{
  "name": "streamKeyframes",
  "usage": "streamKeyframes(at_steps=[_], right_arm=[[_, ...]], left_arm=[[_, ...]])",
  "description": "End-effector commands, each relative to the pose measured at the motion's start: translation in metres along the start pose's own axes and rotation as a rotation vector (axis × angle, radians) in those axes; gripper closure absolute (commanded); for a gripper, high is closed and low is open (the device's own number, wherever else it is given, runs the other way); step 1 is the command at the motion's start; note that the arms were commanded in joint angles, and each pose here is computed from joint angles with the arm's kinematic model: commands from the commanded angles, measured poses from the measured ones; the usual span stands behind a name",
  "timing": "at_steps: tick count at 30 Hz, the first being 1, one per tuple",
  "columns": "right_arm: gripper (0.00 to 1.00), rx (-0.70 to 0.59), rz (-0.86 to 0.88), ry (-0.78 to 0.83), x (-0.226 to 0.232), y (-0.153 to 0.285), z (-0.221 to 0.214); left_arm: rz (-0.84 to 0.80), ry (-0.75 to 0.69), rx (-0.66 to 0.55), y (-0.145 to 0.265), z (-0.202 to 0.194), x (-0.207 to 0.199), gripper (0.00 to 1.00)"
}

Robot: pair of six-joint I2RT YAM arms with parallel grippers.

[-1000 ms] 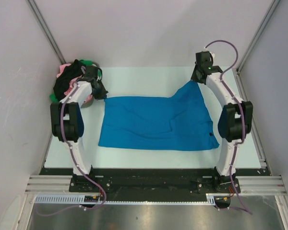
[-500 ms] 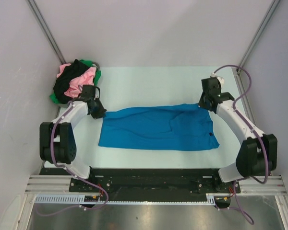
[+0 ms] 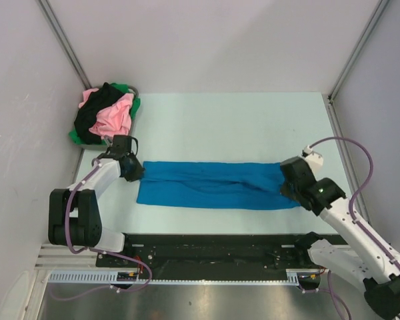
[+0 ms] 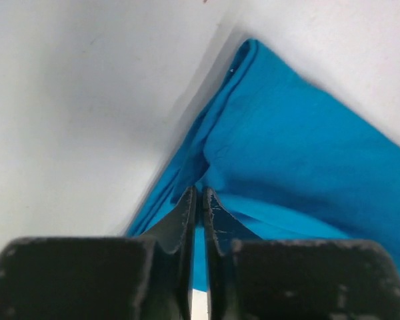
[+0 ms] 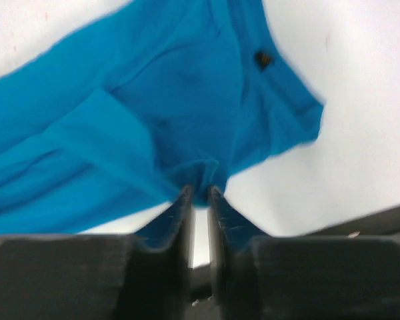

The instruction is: Fold and stack the t-shirts

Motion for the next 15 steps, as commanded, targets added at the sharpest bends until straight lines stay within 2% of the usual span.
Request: streamKeyframes(at_steps=[1,2,4,7,10,13,15], right_arm=[[0.55,0.014,-0.031,-0.059,-0.006,0.022,-0.035],[0.21,-0.016,-0.057,-0.110,-0.011,0.026,-0.036],[0.01,-0.036,-0.030,-0.093,-0.008,0.034,-0.043],[0.00,-0.128,-0.058,-0.097,-0.012,0.034,-0.029],[0.00,-0.234,-0.063,-0.090,-0.003,0.030,0.000],[0.00,-0.241,-0.091,-0.047,0.007,0.009,0.020],[0.00,-0.186,-0.154,-0.082,-0.001,-0.016,0.032]], left_arm=[[0.043,0.030,-0.049,0.007,0.003,0.007,0.71],[0.050,0.044,-0.052,0.010,0.002,0.008,0.53],[0.036,0.049,-0.049,0.013,-0.004,0.010,0.20],[-0.019,0.061,-0.087,0.026,0.000,0.003,0.04],[-0.080,0.049,-0.113,0.041,0.013,-0.010,0.02],[-0.108,0.035,-0.116,0.046,0.027,-0.023,0.02],[-0.134,0.028,-0.100,0.048,0.031,-0.033,0.03]])
Point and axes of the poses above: each gripper's point midway between its finger pads, its own y axis back along the fingers, its own x axis along the line the jaws close on, z = x × y, the point moved 3 cm from there along y, back along the fingers, and after that the axes turned 4 degrees about -y, right-handed, at the moved point
